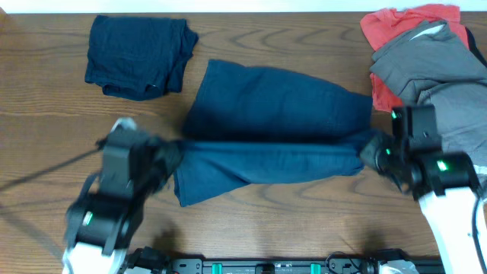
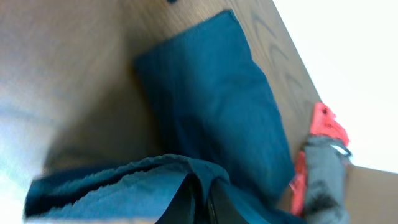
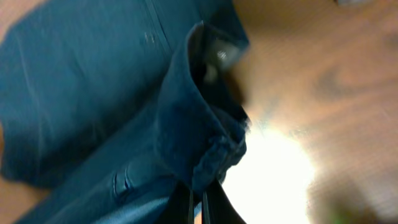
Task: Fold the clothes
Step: 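Lift the leg hems with both grippers and fold them up toward the waistband, then lay the hems on the waistband and release both grippers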
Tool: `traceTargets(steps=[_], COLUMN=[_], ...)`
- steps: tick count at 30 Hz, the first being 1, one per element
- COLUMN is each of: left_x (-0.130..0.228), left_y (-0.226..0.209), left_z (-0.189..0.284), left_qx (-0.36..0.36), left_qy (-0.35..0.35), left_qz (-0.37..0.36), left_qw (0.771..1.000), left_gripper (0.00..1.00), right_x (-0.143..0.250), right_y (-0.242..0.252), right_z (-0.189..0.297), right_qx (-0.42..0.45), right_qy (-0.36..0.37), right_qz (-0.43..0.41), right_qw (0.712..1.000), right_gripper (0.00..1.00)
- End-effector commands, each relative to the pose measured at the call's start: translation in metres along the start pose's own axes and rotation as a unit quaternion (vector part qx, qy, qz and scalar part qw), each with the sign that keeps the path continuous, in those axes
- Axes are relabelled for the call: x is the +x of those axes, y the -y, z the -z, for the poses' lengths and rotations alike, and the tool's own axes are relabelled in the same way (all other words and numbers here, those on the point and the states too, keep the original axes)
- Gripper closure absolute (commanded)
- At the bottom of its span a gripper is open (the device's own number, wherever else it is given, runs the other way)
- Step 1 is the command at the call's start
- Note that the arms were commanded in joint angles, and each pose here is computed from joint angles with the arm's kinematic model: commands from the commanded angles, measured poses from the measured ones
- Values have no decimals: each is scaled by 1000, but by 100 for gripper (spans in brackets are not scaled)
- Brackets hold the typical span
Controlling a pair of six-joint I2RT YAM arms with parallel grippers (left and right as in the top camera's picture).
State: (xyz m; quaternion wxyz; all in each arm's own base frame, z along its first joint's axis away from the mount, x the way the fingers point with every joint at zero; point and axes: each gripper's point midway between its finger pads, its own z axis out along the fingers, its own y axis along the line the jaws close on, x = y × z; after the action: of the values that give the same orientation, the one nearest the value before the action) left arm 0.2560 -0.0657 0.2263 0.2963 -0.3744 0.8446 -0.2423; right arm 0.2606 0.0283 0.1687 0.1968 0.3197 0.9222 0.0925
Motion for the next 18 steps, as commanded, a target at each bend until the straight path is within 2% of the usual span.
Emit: traceTargets(steps=[1,8,18], left_x=[-27,-45,-70], left_y=[-2,19,44], left_z=[-32,-104,-156], left_qx=[-48,-44,-7], left_qy=[46,61,115], left_qz=[-34,-53,-68], left_qw=[997,996,991], left_gripper=[94,94,94], right_x=[-31,-64,-109], right_y=[10,-17,-25], right_z=[-20,-69,-102], right_qx=[54,36,31], right_qy=[43,70,132], right_qz=[-3,21,24], right_qw=[998,997,991], right_gripper=[99,99,99])
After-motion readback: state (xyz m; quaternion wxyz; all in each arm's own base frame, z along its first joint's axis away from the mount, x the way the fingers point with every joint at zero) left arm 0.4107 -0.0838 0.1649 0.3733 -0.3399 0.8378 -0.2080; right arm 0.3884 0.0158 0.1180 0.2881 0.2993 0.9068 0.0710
